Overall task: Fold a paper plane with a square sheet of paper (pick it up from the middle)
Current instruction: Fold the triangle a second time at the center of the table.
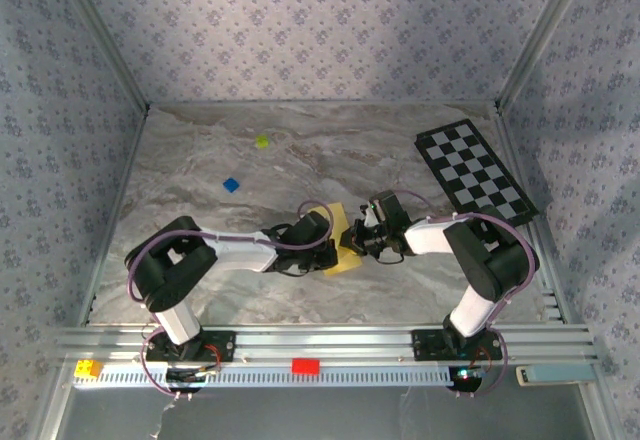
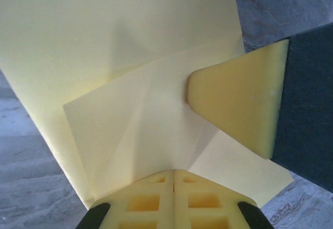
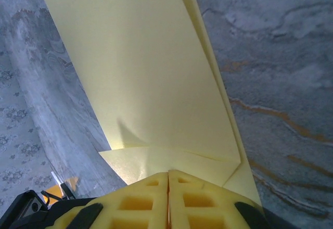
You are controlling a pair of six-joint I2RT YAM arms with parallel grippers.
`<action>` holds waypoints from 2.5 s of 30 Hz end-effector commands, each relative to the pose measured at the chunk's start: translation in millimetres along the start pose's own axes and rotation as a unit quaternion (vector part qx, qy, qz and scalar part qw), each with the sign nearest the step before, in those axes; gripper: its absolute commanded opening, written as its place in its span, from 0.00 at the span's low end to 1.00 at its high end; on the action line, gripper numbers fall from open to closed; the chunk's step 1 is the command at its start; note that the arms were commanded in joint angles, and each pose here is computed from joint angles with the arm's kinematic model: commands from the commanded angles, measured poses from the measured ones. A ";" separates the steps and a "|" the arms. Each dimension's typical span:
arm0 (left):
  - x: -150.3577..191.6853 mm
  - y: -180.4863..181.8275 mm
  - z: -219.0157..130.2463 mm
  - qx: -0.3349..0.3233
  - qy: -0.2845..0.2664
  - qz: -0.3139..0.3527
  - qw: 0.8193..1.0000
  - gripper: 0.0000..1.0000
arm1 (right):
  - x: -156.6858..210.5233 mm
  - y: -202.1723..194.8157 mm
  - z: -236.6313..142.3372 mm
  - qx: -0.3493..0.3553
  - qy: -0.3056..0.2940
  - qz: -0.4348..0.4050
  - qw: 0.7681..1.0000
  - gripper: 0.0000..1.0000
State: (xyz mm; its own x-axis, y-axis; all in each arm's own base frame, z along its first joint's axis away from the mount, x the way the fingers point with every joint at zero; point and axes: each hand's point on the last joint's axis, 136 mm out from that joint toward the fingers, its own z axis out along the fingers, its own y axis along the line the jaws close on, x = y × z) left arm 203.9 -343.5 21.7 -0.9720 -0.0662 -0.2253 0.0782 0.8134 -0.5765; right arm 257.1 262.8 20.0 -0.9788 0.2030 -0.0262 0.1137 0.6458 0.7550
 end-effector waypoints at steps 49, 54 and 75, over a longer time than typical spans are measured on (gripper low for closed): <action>17.9 -8.4 -8.1 0.039 -0.006 0.003 0.999 0.07 | 19.9 -39.2 3.6 0.076 0.019 0.008 0.997 0.01; 29.6 5.5 -5.5 0.028 0.000 -0.021 0.999 0.05 | 20.9 -45.8 4.0 0.082 0.020 0.014 0.996 0.01; 31.6 -16.2 -16.5 0.069 -0.013 -0.001 0.998 0.09 | 20.0 -49.2 3.5 0.084 0.020 0.017 0.996 0.01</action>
State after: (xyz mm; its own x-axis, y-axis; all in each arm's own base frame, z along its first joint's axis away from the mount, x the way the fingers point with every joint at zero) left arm 170.0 -346.8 26.6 -0.9727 -0.0950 -0.2116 0.0706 0.7478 -0.6602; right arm 249.9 266.2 17.7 -0.9881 0.1425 -0.0579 0.0518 0.6626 0.7472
